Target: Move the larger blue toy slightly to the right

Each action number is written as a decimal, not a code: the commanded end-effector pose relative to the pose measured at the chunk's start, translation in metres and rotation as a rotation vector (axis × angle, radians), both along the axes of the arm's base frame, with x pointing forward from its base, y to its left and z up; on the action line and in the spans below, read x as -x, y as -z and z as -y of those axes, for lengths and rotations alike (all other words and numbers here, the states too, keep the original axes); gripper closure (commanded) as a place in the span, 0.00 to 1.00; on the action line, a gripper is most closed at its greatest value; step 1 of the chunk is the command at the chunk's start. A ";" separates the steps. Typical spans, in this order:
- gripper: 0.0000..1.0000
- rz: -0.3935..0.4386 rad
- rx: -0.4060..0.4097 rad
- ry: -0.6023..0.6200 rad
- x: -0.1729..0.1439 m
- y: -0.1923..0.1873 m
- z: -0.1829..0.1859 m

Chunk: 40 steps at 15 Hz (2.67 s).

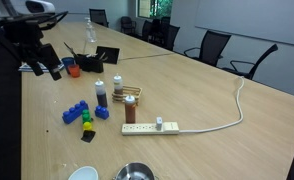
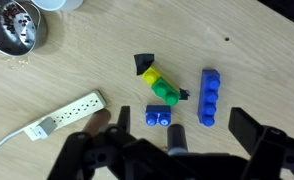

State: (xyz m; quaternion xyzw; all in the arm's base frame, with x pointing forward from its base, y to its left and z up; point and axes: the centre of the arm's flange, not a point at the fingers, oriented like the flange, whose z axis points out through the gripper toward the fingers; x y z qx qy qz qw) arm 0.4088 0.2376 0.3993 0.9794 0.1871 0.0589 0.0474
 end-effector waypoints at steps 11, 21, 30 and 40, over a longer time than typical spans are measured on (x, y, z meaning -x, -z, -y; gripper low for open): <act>0.00 0.019 0.041 0.014 -0.003 0.030 -0.040; 0.00 0.035 -0.015 -0.171 -0.033 0.072 -0.103; 0.00 0.008 -0.024 -0.158 -0.031 0.078 -0.100; 0.00 -0.140 -0.104 -0.282 -0.055 0.139 -0.099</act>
